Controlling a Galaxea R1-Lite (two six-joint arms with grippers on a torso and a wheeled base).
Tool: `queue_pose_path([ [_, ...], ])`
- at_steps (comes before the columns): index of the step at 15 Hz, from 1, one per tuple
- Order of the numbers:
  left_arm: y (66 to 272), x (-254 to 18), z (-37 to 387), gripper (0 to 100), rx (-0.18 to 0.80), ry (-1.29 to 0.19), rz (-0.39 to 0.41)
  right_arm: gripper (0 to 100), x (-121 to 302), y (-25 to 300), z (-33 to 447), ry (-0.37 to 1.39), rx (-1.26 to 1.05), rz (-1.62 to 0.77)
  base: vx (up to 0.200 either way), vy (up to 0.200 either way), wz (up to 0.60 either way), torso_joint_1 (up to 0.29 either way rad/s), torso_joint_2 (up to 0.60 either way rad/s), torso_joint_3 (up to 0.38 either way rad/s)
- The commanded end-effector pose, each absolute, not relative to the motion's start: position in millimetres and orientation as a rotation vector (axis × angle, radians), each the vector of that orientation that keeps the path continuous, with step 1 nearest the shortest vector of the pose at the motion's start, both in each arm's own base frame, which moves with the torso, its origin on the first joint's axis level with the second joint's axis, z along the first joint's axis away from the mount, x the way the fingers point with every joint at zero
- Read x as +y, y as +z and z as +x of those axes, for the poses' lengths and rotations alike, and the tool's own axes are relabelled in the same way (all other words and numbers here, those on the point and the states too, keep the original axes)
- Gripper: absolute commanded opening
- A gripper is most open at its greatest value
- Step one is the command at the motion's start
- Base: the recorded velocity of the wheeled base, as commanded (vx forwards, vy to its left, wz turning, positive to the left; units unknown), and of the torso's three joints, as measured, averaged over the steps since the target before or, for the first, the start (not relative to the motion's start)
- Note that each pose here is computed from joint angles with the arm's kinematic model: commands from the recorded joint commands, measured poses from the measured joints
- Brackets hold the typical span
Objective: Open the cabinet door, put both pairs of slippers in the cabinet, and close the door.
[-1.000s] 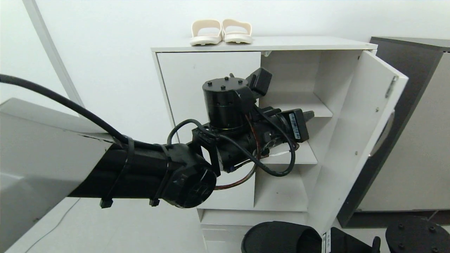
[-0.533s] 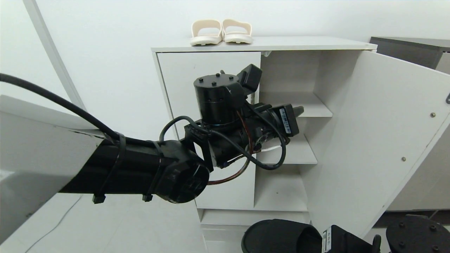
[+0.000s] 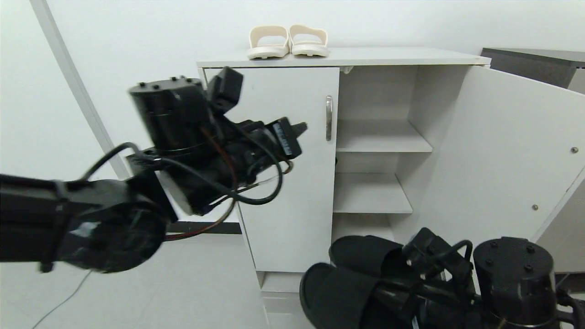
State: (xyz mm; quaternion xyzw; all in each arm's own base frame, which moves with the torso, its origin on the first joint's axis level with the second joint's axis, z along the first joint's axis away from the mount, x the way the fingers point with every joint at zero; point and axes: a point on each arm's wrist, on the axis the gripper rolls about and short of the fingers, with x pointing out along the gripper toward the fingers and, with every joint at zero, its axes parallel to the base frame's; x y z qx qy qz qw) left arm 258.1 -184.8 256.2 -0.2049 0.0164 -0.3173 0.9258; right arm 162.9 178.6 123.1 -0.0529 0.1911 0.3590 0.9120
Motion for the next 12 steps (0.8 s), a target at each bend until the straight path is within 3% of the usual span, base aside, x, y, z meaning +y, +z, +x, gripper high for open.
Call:
queue_pose_path([
  [1, 259.1, -96.3, 194.6, 0, -0.011, -0.369, -0.339, 0, 190.2, 117.9, 188.2, 0.602, 0.396, -0.104, 0.0, 0.0, 0.0, 0.0, 0.0, 0.0],
  [4, 240.8, -37.6, 124.0, 0, -0.007, -0.012, -0.307, 0, 200.0, 123.3, 214.5, 0.382, 0.348, -0.056, 0.0, 0.0, 0.0, 0.0, 0.0, 0.0],
  [6, 206.5, -1.3, 67.2, 0, 0.018, 0.225, -0.272, 0, 196.8, 120.5, 224.7, 0.318, 0.347, -0.06, 0.0, 0.0, 0.0, 0.0, 0.0, 0.0],
  [9, 131.5, 7.9, 0.8, 0, 0.057, 0.338, -0.184, 0, 197.5, 115.6, 226.8, 0.314, 0.36, -0.067, 0.0, 0.0, 0.0, 0.0, 0.0, 0.0],
  [12, 95.0, 6.0, -26.1, 0, 0.047, 0.401, -0.156, 0, 199.1, 110.6, 228.7, 0.311, 0.371, -0.075, 0.0, 0.0, 0.0, 0.0, 0.0, 0.0],
])
